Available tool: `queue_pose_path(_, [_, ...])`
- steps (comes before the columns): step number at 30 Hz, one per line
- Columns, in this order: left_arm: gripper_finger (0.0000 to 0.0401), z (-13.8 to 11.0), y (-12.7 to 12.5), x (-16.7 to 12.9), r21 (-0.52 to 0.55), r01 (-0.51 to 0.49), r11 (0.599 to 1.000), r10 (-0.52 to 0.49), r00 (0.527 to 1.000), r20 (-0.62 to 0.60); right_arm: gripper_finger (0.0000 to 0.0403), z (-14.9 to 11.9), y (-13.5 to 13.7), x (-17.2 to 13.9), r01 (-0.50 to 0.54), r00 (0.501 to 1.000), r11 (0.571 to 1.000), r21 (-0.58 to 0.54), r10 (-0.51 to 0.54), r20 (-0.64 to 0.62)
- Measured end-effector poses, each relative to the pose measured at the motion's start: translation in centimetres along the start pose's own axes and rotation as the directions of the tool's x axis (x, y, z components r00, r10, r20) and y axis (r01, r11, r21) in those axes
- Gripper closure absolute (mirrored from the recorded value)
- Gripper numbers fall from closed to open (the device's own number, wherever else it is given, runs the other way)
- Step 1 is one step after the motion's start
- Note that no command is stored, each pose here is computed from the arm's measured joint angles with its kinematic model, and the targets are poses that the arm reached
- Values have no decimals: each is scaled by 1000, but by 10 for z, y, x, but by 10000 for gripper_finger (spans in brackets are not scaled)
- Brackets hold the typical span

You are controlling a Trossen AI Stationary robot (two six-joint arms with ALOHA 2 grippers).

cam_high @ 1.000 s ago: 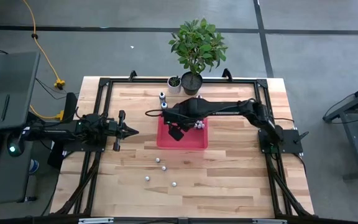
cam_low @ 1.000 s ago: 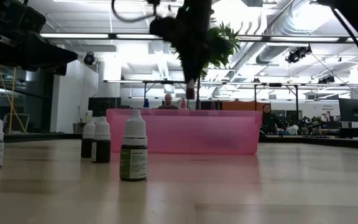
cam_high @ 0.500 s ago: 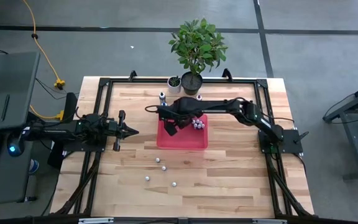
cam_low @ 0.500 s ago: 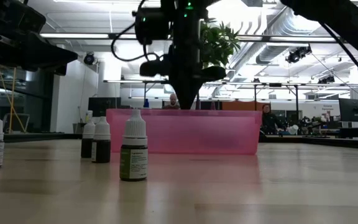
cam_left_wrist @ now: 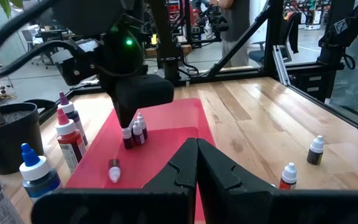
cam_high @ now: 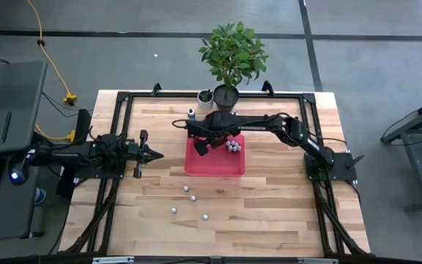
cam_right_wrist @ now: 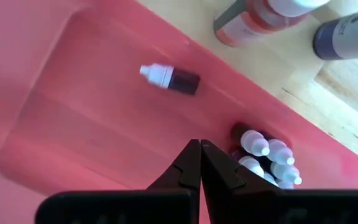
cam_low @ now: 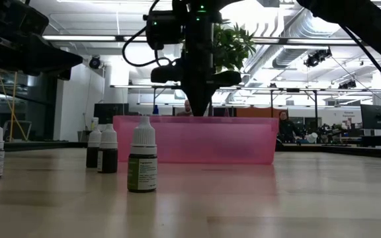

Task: Pick & Place food coloring
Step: Put the small green food coloring bottle into the pink container

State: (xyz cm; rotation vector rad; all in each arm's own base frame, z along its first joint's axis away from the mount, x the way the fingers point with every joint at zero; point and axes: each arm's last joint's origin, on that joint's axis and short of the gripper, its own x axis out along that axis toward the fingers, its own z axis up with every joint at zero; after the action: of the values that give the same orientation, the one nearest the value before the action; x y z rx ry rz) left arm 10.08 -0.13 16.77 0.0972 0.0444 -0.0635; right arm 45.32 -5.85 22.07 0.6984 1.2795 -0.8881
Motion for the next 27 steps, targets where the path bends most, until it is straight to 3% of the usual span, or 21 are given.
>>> queue_pose_path(8, [401, 0, 0, 0, 0, 0, 1000, 0, 1000, 0, 399, -14, 22, -10, -76, 992, 971, -227, 97, 83])
queue_pose_path(18, [401, 0, 0, 0, 0, 0, 1000, 0, 1000, 0, 397, -42, 24, -79, -115, 942, 931, -345, 213, 259])
queue_pose_path(22, [401, 0, 0, 0, 0, 0, 1000, 0, 1000, 0, 391, -62, 19, -100, -107, 944, 916, -387, 216, 250])
queue_pose_path(27, [401, 0, 0, 0, 0, 0, 1000, 0, 1000, 1, 381, -91, 3, -124, -29, 969, 895, -444, 134, 207])
